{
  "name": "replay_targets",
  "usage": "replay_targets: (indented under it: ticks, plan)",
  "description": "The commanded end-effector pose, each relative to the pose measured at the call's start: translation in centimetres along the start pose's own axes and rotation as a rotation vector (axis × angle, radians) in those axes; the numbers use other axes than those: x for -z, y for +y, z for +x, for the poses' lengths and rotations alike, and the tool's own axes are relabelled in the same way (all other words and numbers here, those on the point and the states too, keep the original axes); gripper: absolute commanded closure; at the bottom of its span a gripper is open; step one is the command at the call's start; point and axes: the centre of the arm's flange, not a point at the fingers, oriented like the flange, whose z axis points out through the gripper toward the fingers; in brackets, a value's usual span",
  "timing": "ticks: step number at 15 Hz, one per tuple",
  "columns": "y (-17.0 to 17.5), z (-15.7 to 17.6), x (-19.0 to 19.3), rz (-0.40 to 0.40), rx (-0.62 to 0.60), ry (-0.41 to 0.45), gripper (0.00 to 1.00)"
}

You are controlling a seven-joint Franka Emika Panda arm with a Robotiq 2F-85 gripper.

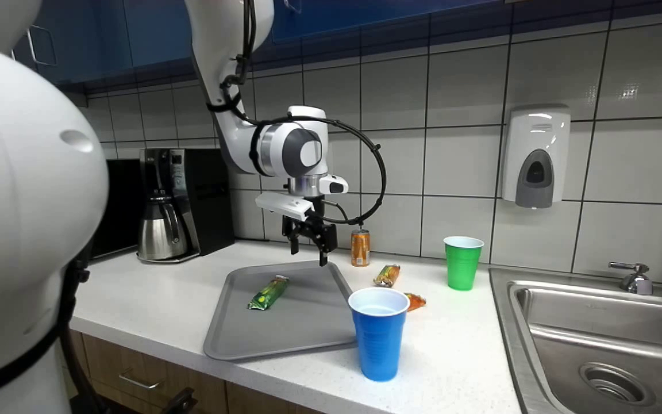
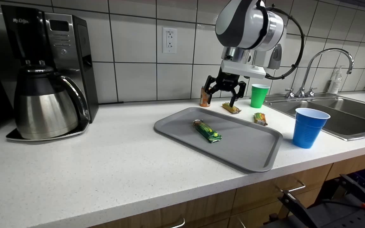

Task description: Remove the packets from the grey tray.

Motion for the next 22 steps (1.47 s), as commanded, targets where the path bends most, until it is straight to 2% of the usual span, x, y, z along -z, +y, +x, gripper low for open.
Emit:
replay_targets:
  ticks: [1,11,22]
  plan:
    - [-0.7,-1.7,0.2,0.029,0.086,-0.045,0.00]
    - [-4.3,-4.1,-2.5,0.046,0.269,-0.123,0.00]
    - [-5.2,-4.3,-5.1,0.028,0.316,-0.158,0.00]
